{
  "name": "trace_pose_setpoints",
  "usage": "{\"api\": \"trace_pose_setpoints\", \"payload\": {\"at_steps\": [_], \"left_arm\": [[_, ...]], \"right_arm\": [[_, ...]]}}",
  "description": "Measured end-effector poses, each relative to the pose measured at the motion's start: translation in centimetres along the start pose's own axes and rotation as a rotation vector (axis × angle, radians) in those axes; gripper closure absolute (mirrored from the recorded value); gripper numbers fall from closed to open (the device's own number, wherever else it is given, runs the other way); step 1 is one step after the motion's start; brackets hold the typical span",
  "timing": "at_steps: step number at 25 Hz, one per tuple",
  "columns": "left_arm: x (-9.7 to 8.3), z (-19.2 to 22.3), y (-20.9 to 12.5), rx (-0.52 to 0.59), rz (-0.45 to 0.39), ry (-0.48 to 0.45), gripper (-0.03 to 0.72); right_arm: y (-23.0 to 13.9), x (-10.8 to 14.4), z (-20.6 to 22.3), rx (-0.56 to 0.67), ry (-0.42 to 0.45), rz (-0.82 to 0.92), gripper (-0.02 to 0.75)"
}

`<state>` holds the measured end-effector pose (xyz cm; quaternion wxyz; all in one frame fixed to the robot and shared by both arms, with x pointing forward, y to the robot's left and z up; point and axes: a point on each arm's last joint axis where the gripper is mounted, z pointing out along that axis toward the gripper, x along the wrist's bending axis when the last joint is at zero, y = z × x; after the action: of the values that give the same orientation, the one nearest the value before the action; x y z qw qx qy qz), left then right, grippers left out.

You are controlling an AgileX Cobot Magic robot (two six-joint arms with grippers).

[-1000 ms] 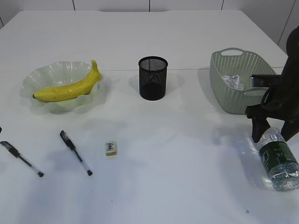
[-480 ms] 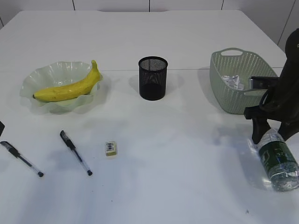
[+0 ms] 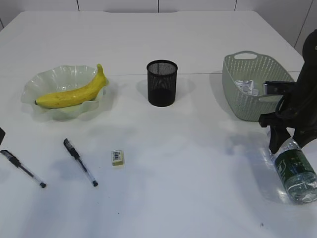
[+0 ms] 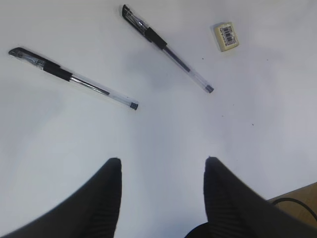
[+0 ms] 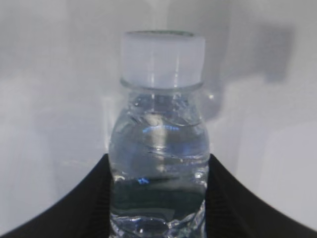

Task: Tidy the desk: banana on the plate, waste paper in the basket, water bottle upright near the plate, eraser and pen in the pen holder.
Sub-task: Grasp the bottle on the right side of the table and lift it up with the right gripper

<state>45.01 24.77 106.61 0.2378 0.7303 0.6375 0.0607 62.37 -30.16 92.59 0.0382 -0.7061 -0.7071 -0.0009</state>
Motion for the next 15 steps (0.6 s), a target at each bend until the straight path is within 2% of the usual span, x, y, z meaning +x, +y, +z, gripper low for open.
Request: {"api": "trace_pose_setpoints", "payload": {"at_steps": [4, 7, 15], "left_arm": [[0.0, 0.0, 0.0, 0.000, -0.001, -0.001, 0.312], [0.0, 0.0, 0.0, -0.002, -0.001, -0.001, 0.312], [0.0, 0.0, 0.0, -0.002, -0.001, -0.001, 0.312]], "right_arm": [[-0.4, 0.1, -1.6, -0.028, 0.004, -0.005, 0.387], [-1.3, 0.3, -4.2, -0.094, 0.005, -0.010, 0.388], [-7.8, 1.3, -8.0, -0.255, 0.058, -0.035, 0.388]]}}
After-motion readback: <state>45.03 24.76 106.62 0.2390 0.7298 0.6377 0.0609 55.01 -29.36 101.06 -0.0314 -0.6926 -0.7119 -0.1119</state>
